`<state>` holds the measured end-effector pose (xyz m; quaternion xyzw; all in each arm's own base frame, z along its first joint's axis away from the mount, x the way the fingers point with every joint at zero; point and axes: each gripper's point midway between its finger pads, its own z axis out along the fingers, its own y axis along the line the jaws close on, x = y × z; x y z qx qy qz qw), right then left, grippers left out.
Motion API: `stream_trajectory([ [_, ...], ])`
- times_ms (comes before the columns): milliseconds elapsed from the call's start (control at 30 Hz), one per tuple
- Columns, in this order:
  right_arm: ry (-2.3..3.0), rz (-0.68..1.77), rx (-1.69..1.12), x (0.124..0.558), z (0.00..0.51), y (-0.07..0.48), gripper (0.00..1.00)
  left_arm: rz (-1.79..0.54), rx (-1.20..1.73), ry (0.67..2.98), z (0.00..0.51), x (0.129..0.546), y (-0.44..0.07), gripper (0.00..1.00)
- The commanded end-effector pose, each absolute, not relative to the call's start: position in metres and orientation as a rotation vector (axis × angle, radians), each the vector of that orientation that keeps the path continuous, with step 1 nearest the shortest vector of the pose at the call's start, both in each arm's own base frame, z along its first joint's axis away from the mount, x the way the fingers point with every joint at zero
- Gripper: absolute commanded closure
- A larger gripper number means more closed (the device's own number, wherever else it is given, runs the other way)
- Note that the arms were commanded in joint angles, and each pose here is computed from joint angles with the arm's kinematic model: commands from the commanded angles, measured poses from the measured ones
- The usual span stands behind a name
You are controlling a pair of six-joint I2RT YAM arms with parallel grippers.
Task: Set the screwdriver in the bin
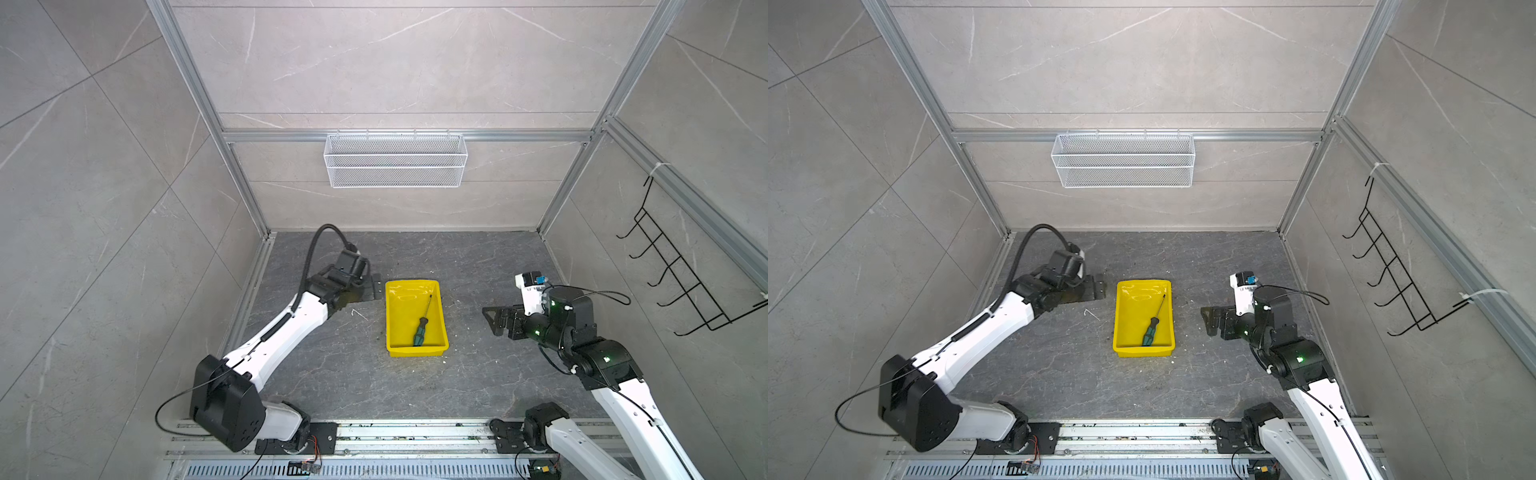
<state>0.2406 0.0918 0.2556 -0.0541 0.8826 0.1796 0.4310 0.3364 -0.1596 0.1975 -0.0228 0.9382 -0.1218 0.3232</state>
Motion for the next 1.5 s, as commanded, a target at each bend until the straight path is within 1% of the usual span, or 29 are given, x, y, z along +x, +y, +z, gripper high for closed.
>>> stream_trajectory([
  [0, 2.199, 0.414, -0.084, 0.244, 0.261, 0.084, 0.0, -0.288, -0.041, 2.437, 0.213, 0.324, -0.131, 0.0],
  [200, 2.206, 0.491, -0.097, 0.261, 0.26, 0.091, 0.0, -0.232, -0.104, 2.42, 0.216, 0.309, -0.092, 0.0],
  [333, 2.175, 0.56, -0.076, 0.277, 0.266, 0.088, 0.0, -0.247, -0.114, 2.42, 0.216, 0.302, -0.085, 0.0],
  [433, 2.161, 0.68, -0.035, 0.297, 0.265, 0.083, 0.0, -0.218, -0.131, 2.406, 0.213, 0.302, -0.078, 0.0],
  [500, 2.134, 0.807, 0.036, 0.316, 0.263, 0.071, 0.0, -0.21, -0.123, 2.395, 0.211, 0.303, -0.075, 0.0],
  [567, 2.134, 0.83, 0.125, 0.331, 0.261, 0.048, 0.0, -0.195, -0.078, 2.384, 0.208, 0.302, -0.075, 0.0],
  [667, 2.102, 0.771, 0.24, 0.351, 0.254, 0.015, 0.0, -0.124, -0.103, 2.35, 0.206, 0.299, -0.061, 0.0],
  [767, 2.09, 0.697, 0.291, 0.361, 0.238, 0.0, 0.0, -0.09, -0.089, 2.269, 0.209, 0.3, -0.053, 0.0],
  [900, 2.067, 0.624, 0.381, 0.371, 0.211, -0.016, 0.01, 0.046, -0.133, 2.123, 0.214, 0.299, -0.027, 0.0],
  [1100, 1.993, 0.392, 0.415, 0.37, 0.178, -0.045, 0.0, 0.117, -0.122, 1.915, 0.213, 0.304, -0.011, 0.0],
  [1200, 1.966, 0.306, 0.413, 0.369, 0.166, -0.049, 0.0, 0.161, -0.09, 1.853, 0.207, 0.306, -0.006, 0.0],
  [1367, 1.977, 0.107, 0.301, 0.379, 0.163, -0.034, 0.0, 0.179, -0.11, 1.776, 0.19, 0.308, 0.006, 0.0],
  [1467, 1.96, 0.04, 0.241, 0.379, 0.161, -0.023, 0.0, 0.185, -0.133, 1.798, 0.174, 0.313, 0.013, 0.0],
])
